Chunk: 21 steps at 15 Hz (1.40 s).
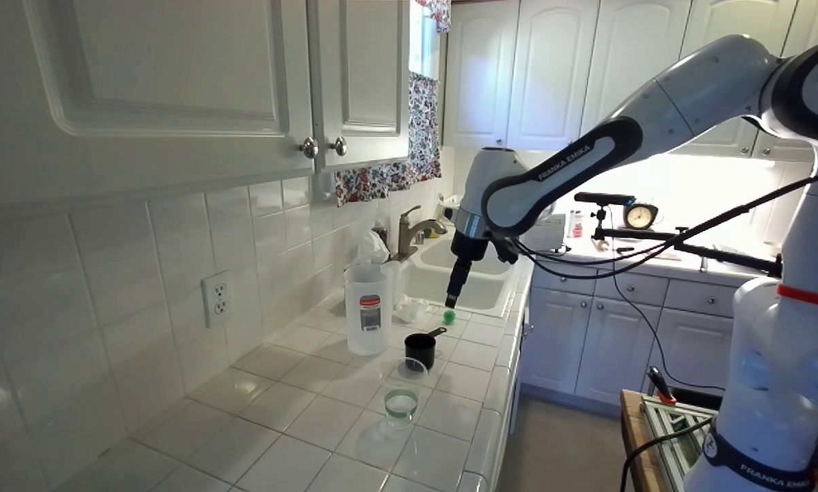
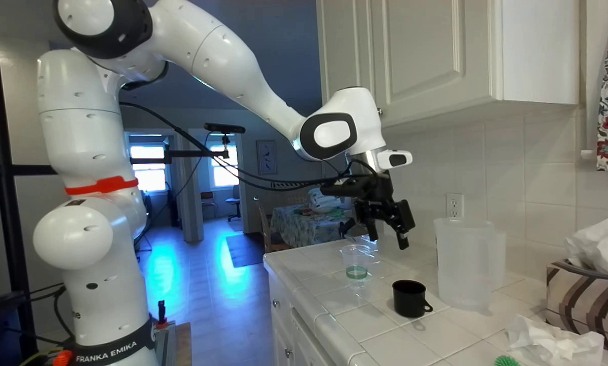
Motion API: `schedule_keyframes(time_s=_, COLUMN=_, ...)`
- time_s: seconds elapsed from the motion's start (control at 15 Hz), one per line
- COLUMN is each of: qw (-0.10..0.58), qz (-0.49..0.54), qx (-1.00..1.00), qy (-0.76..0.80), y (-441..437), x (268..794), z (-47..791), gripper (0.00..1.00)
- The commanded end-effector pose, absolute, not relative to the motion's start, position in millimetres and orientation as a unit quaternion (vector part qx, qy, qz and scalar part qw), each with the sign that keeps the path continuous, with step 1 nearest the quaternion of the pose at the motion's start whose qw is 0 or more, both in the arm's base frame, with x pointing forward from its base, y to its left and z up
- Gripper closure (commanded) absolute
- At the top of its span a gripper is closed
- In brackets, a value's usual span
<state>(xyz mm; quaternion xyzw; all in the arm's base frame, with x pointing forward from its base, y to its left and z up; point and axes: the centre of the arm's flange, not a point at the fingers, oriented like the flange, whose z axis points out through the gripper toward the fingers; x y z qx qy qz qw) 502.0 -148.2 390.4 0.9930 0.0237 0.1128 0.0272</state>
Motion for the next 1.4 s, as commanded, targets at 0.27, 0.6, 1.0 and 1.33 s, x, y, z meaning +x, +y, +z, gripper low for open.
schedule_keyframes(time_s=0.27, qw=-0.010, qz=0.124, qx=0.992, qy=-0.023, y=-159.5, x=531.7, z=368.5, gripper=0.00)
schedule_keyframes(time_s=0.6, qw=-0.012, qz=0.135, qx=0.990, qy=-0.025, y=-156.4, x=550.7, z=371.8, gripper=0.00)
schedule_keyframes(time_s=1.0, qw=-0.010, qz=0.139, qx=0.990, qy=-0.021, y=-151.0, x=563.1, z=374.5, gripper=0.00)
schedule_keyframes(time_s=1.33, qw=-0.013, qz=0.133, qx=0.990, qy=-0.054, y=-148.5, x=568.6, z=371.1, gripper=0.00)
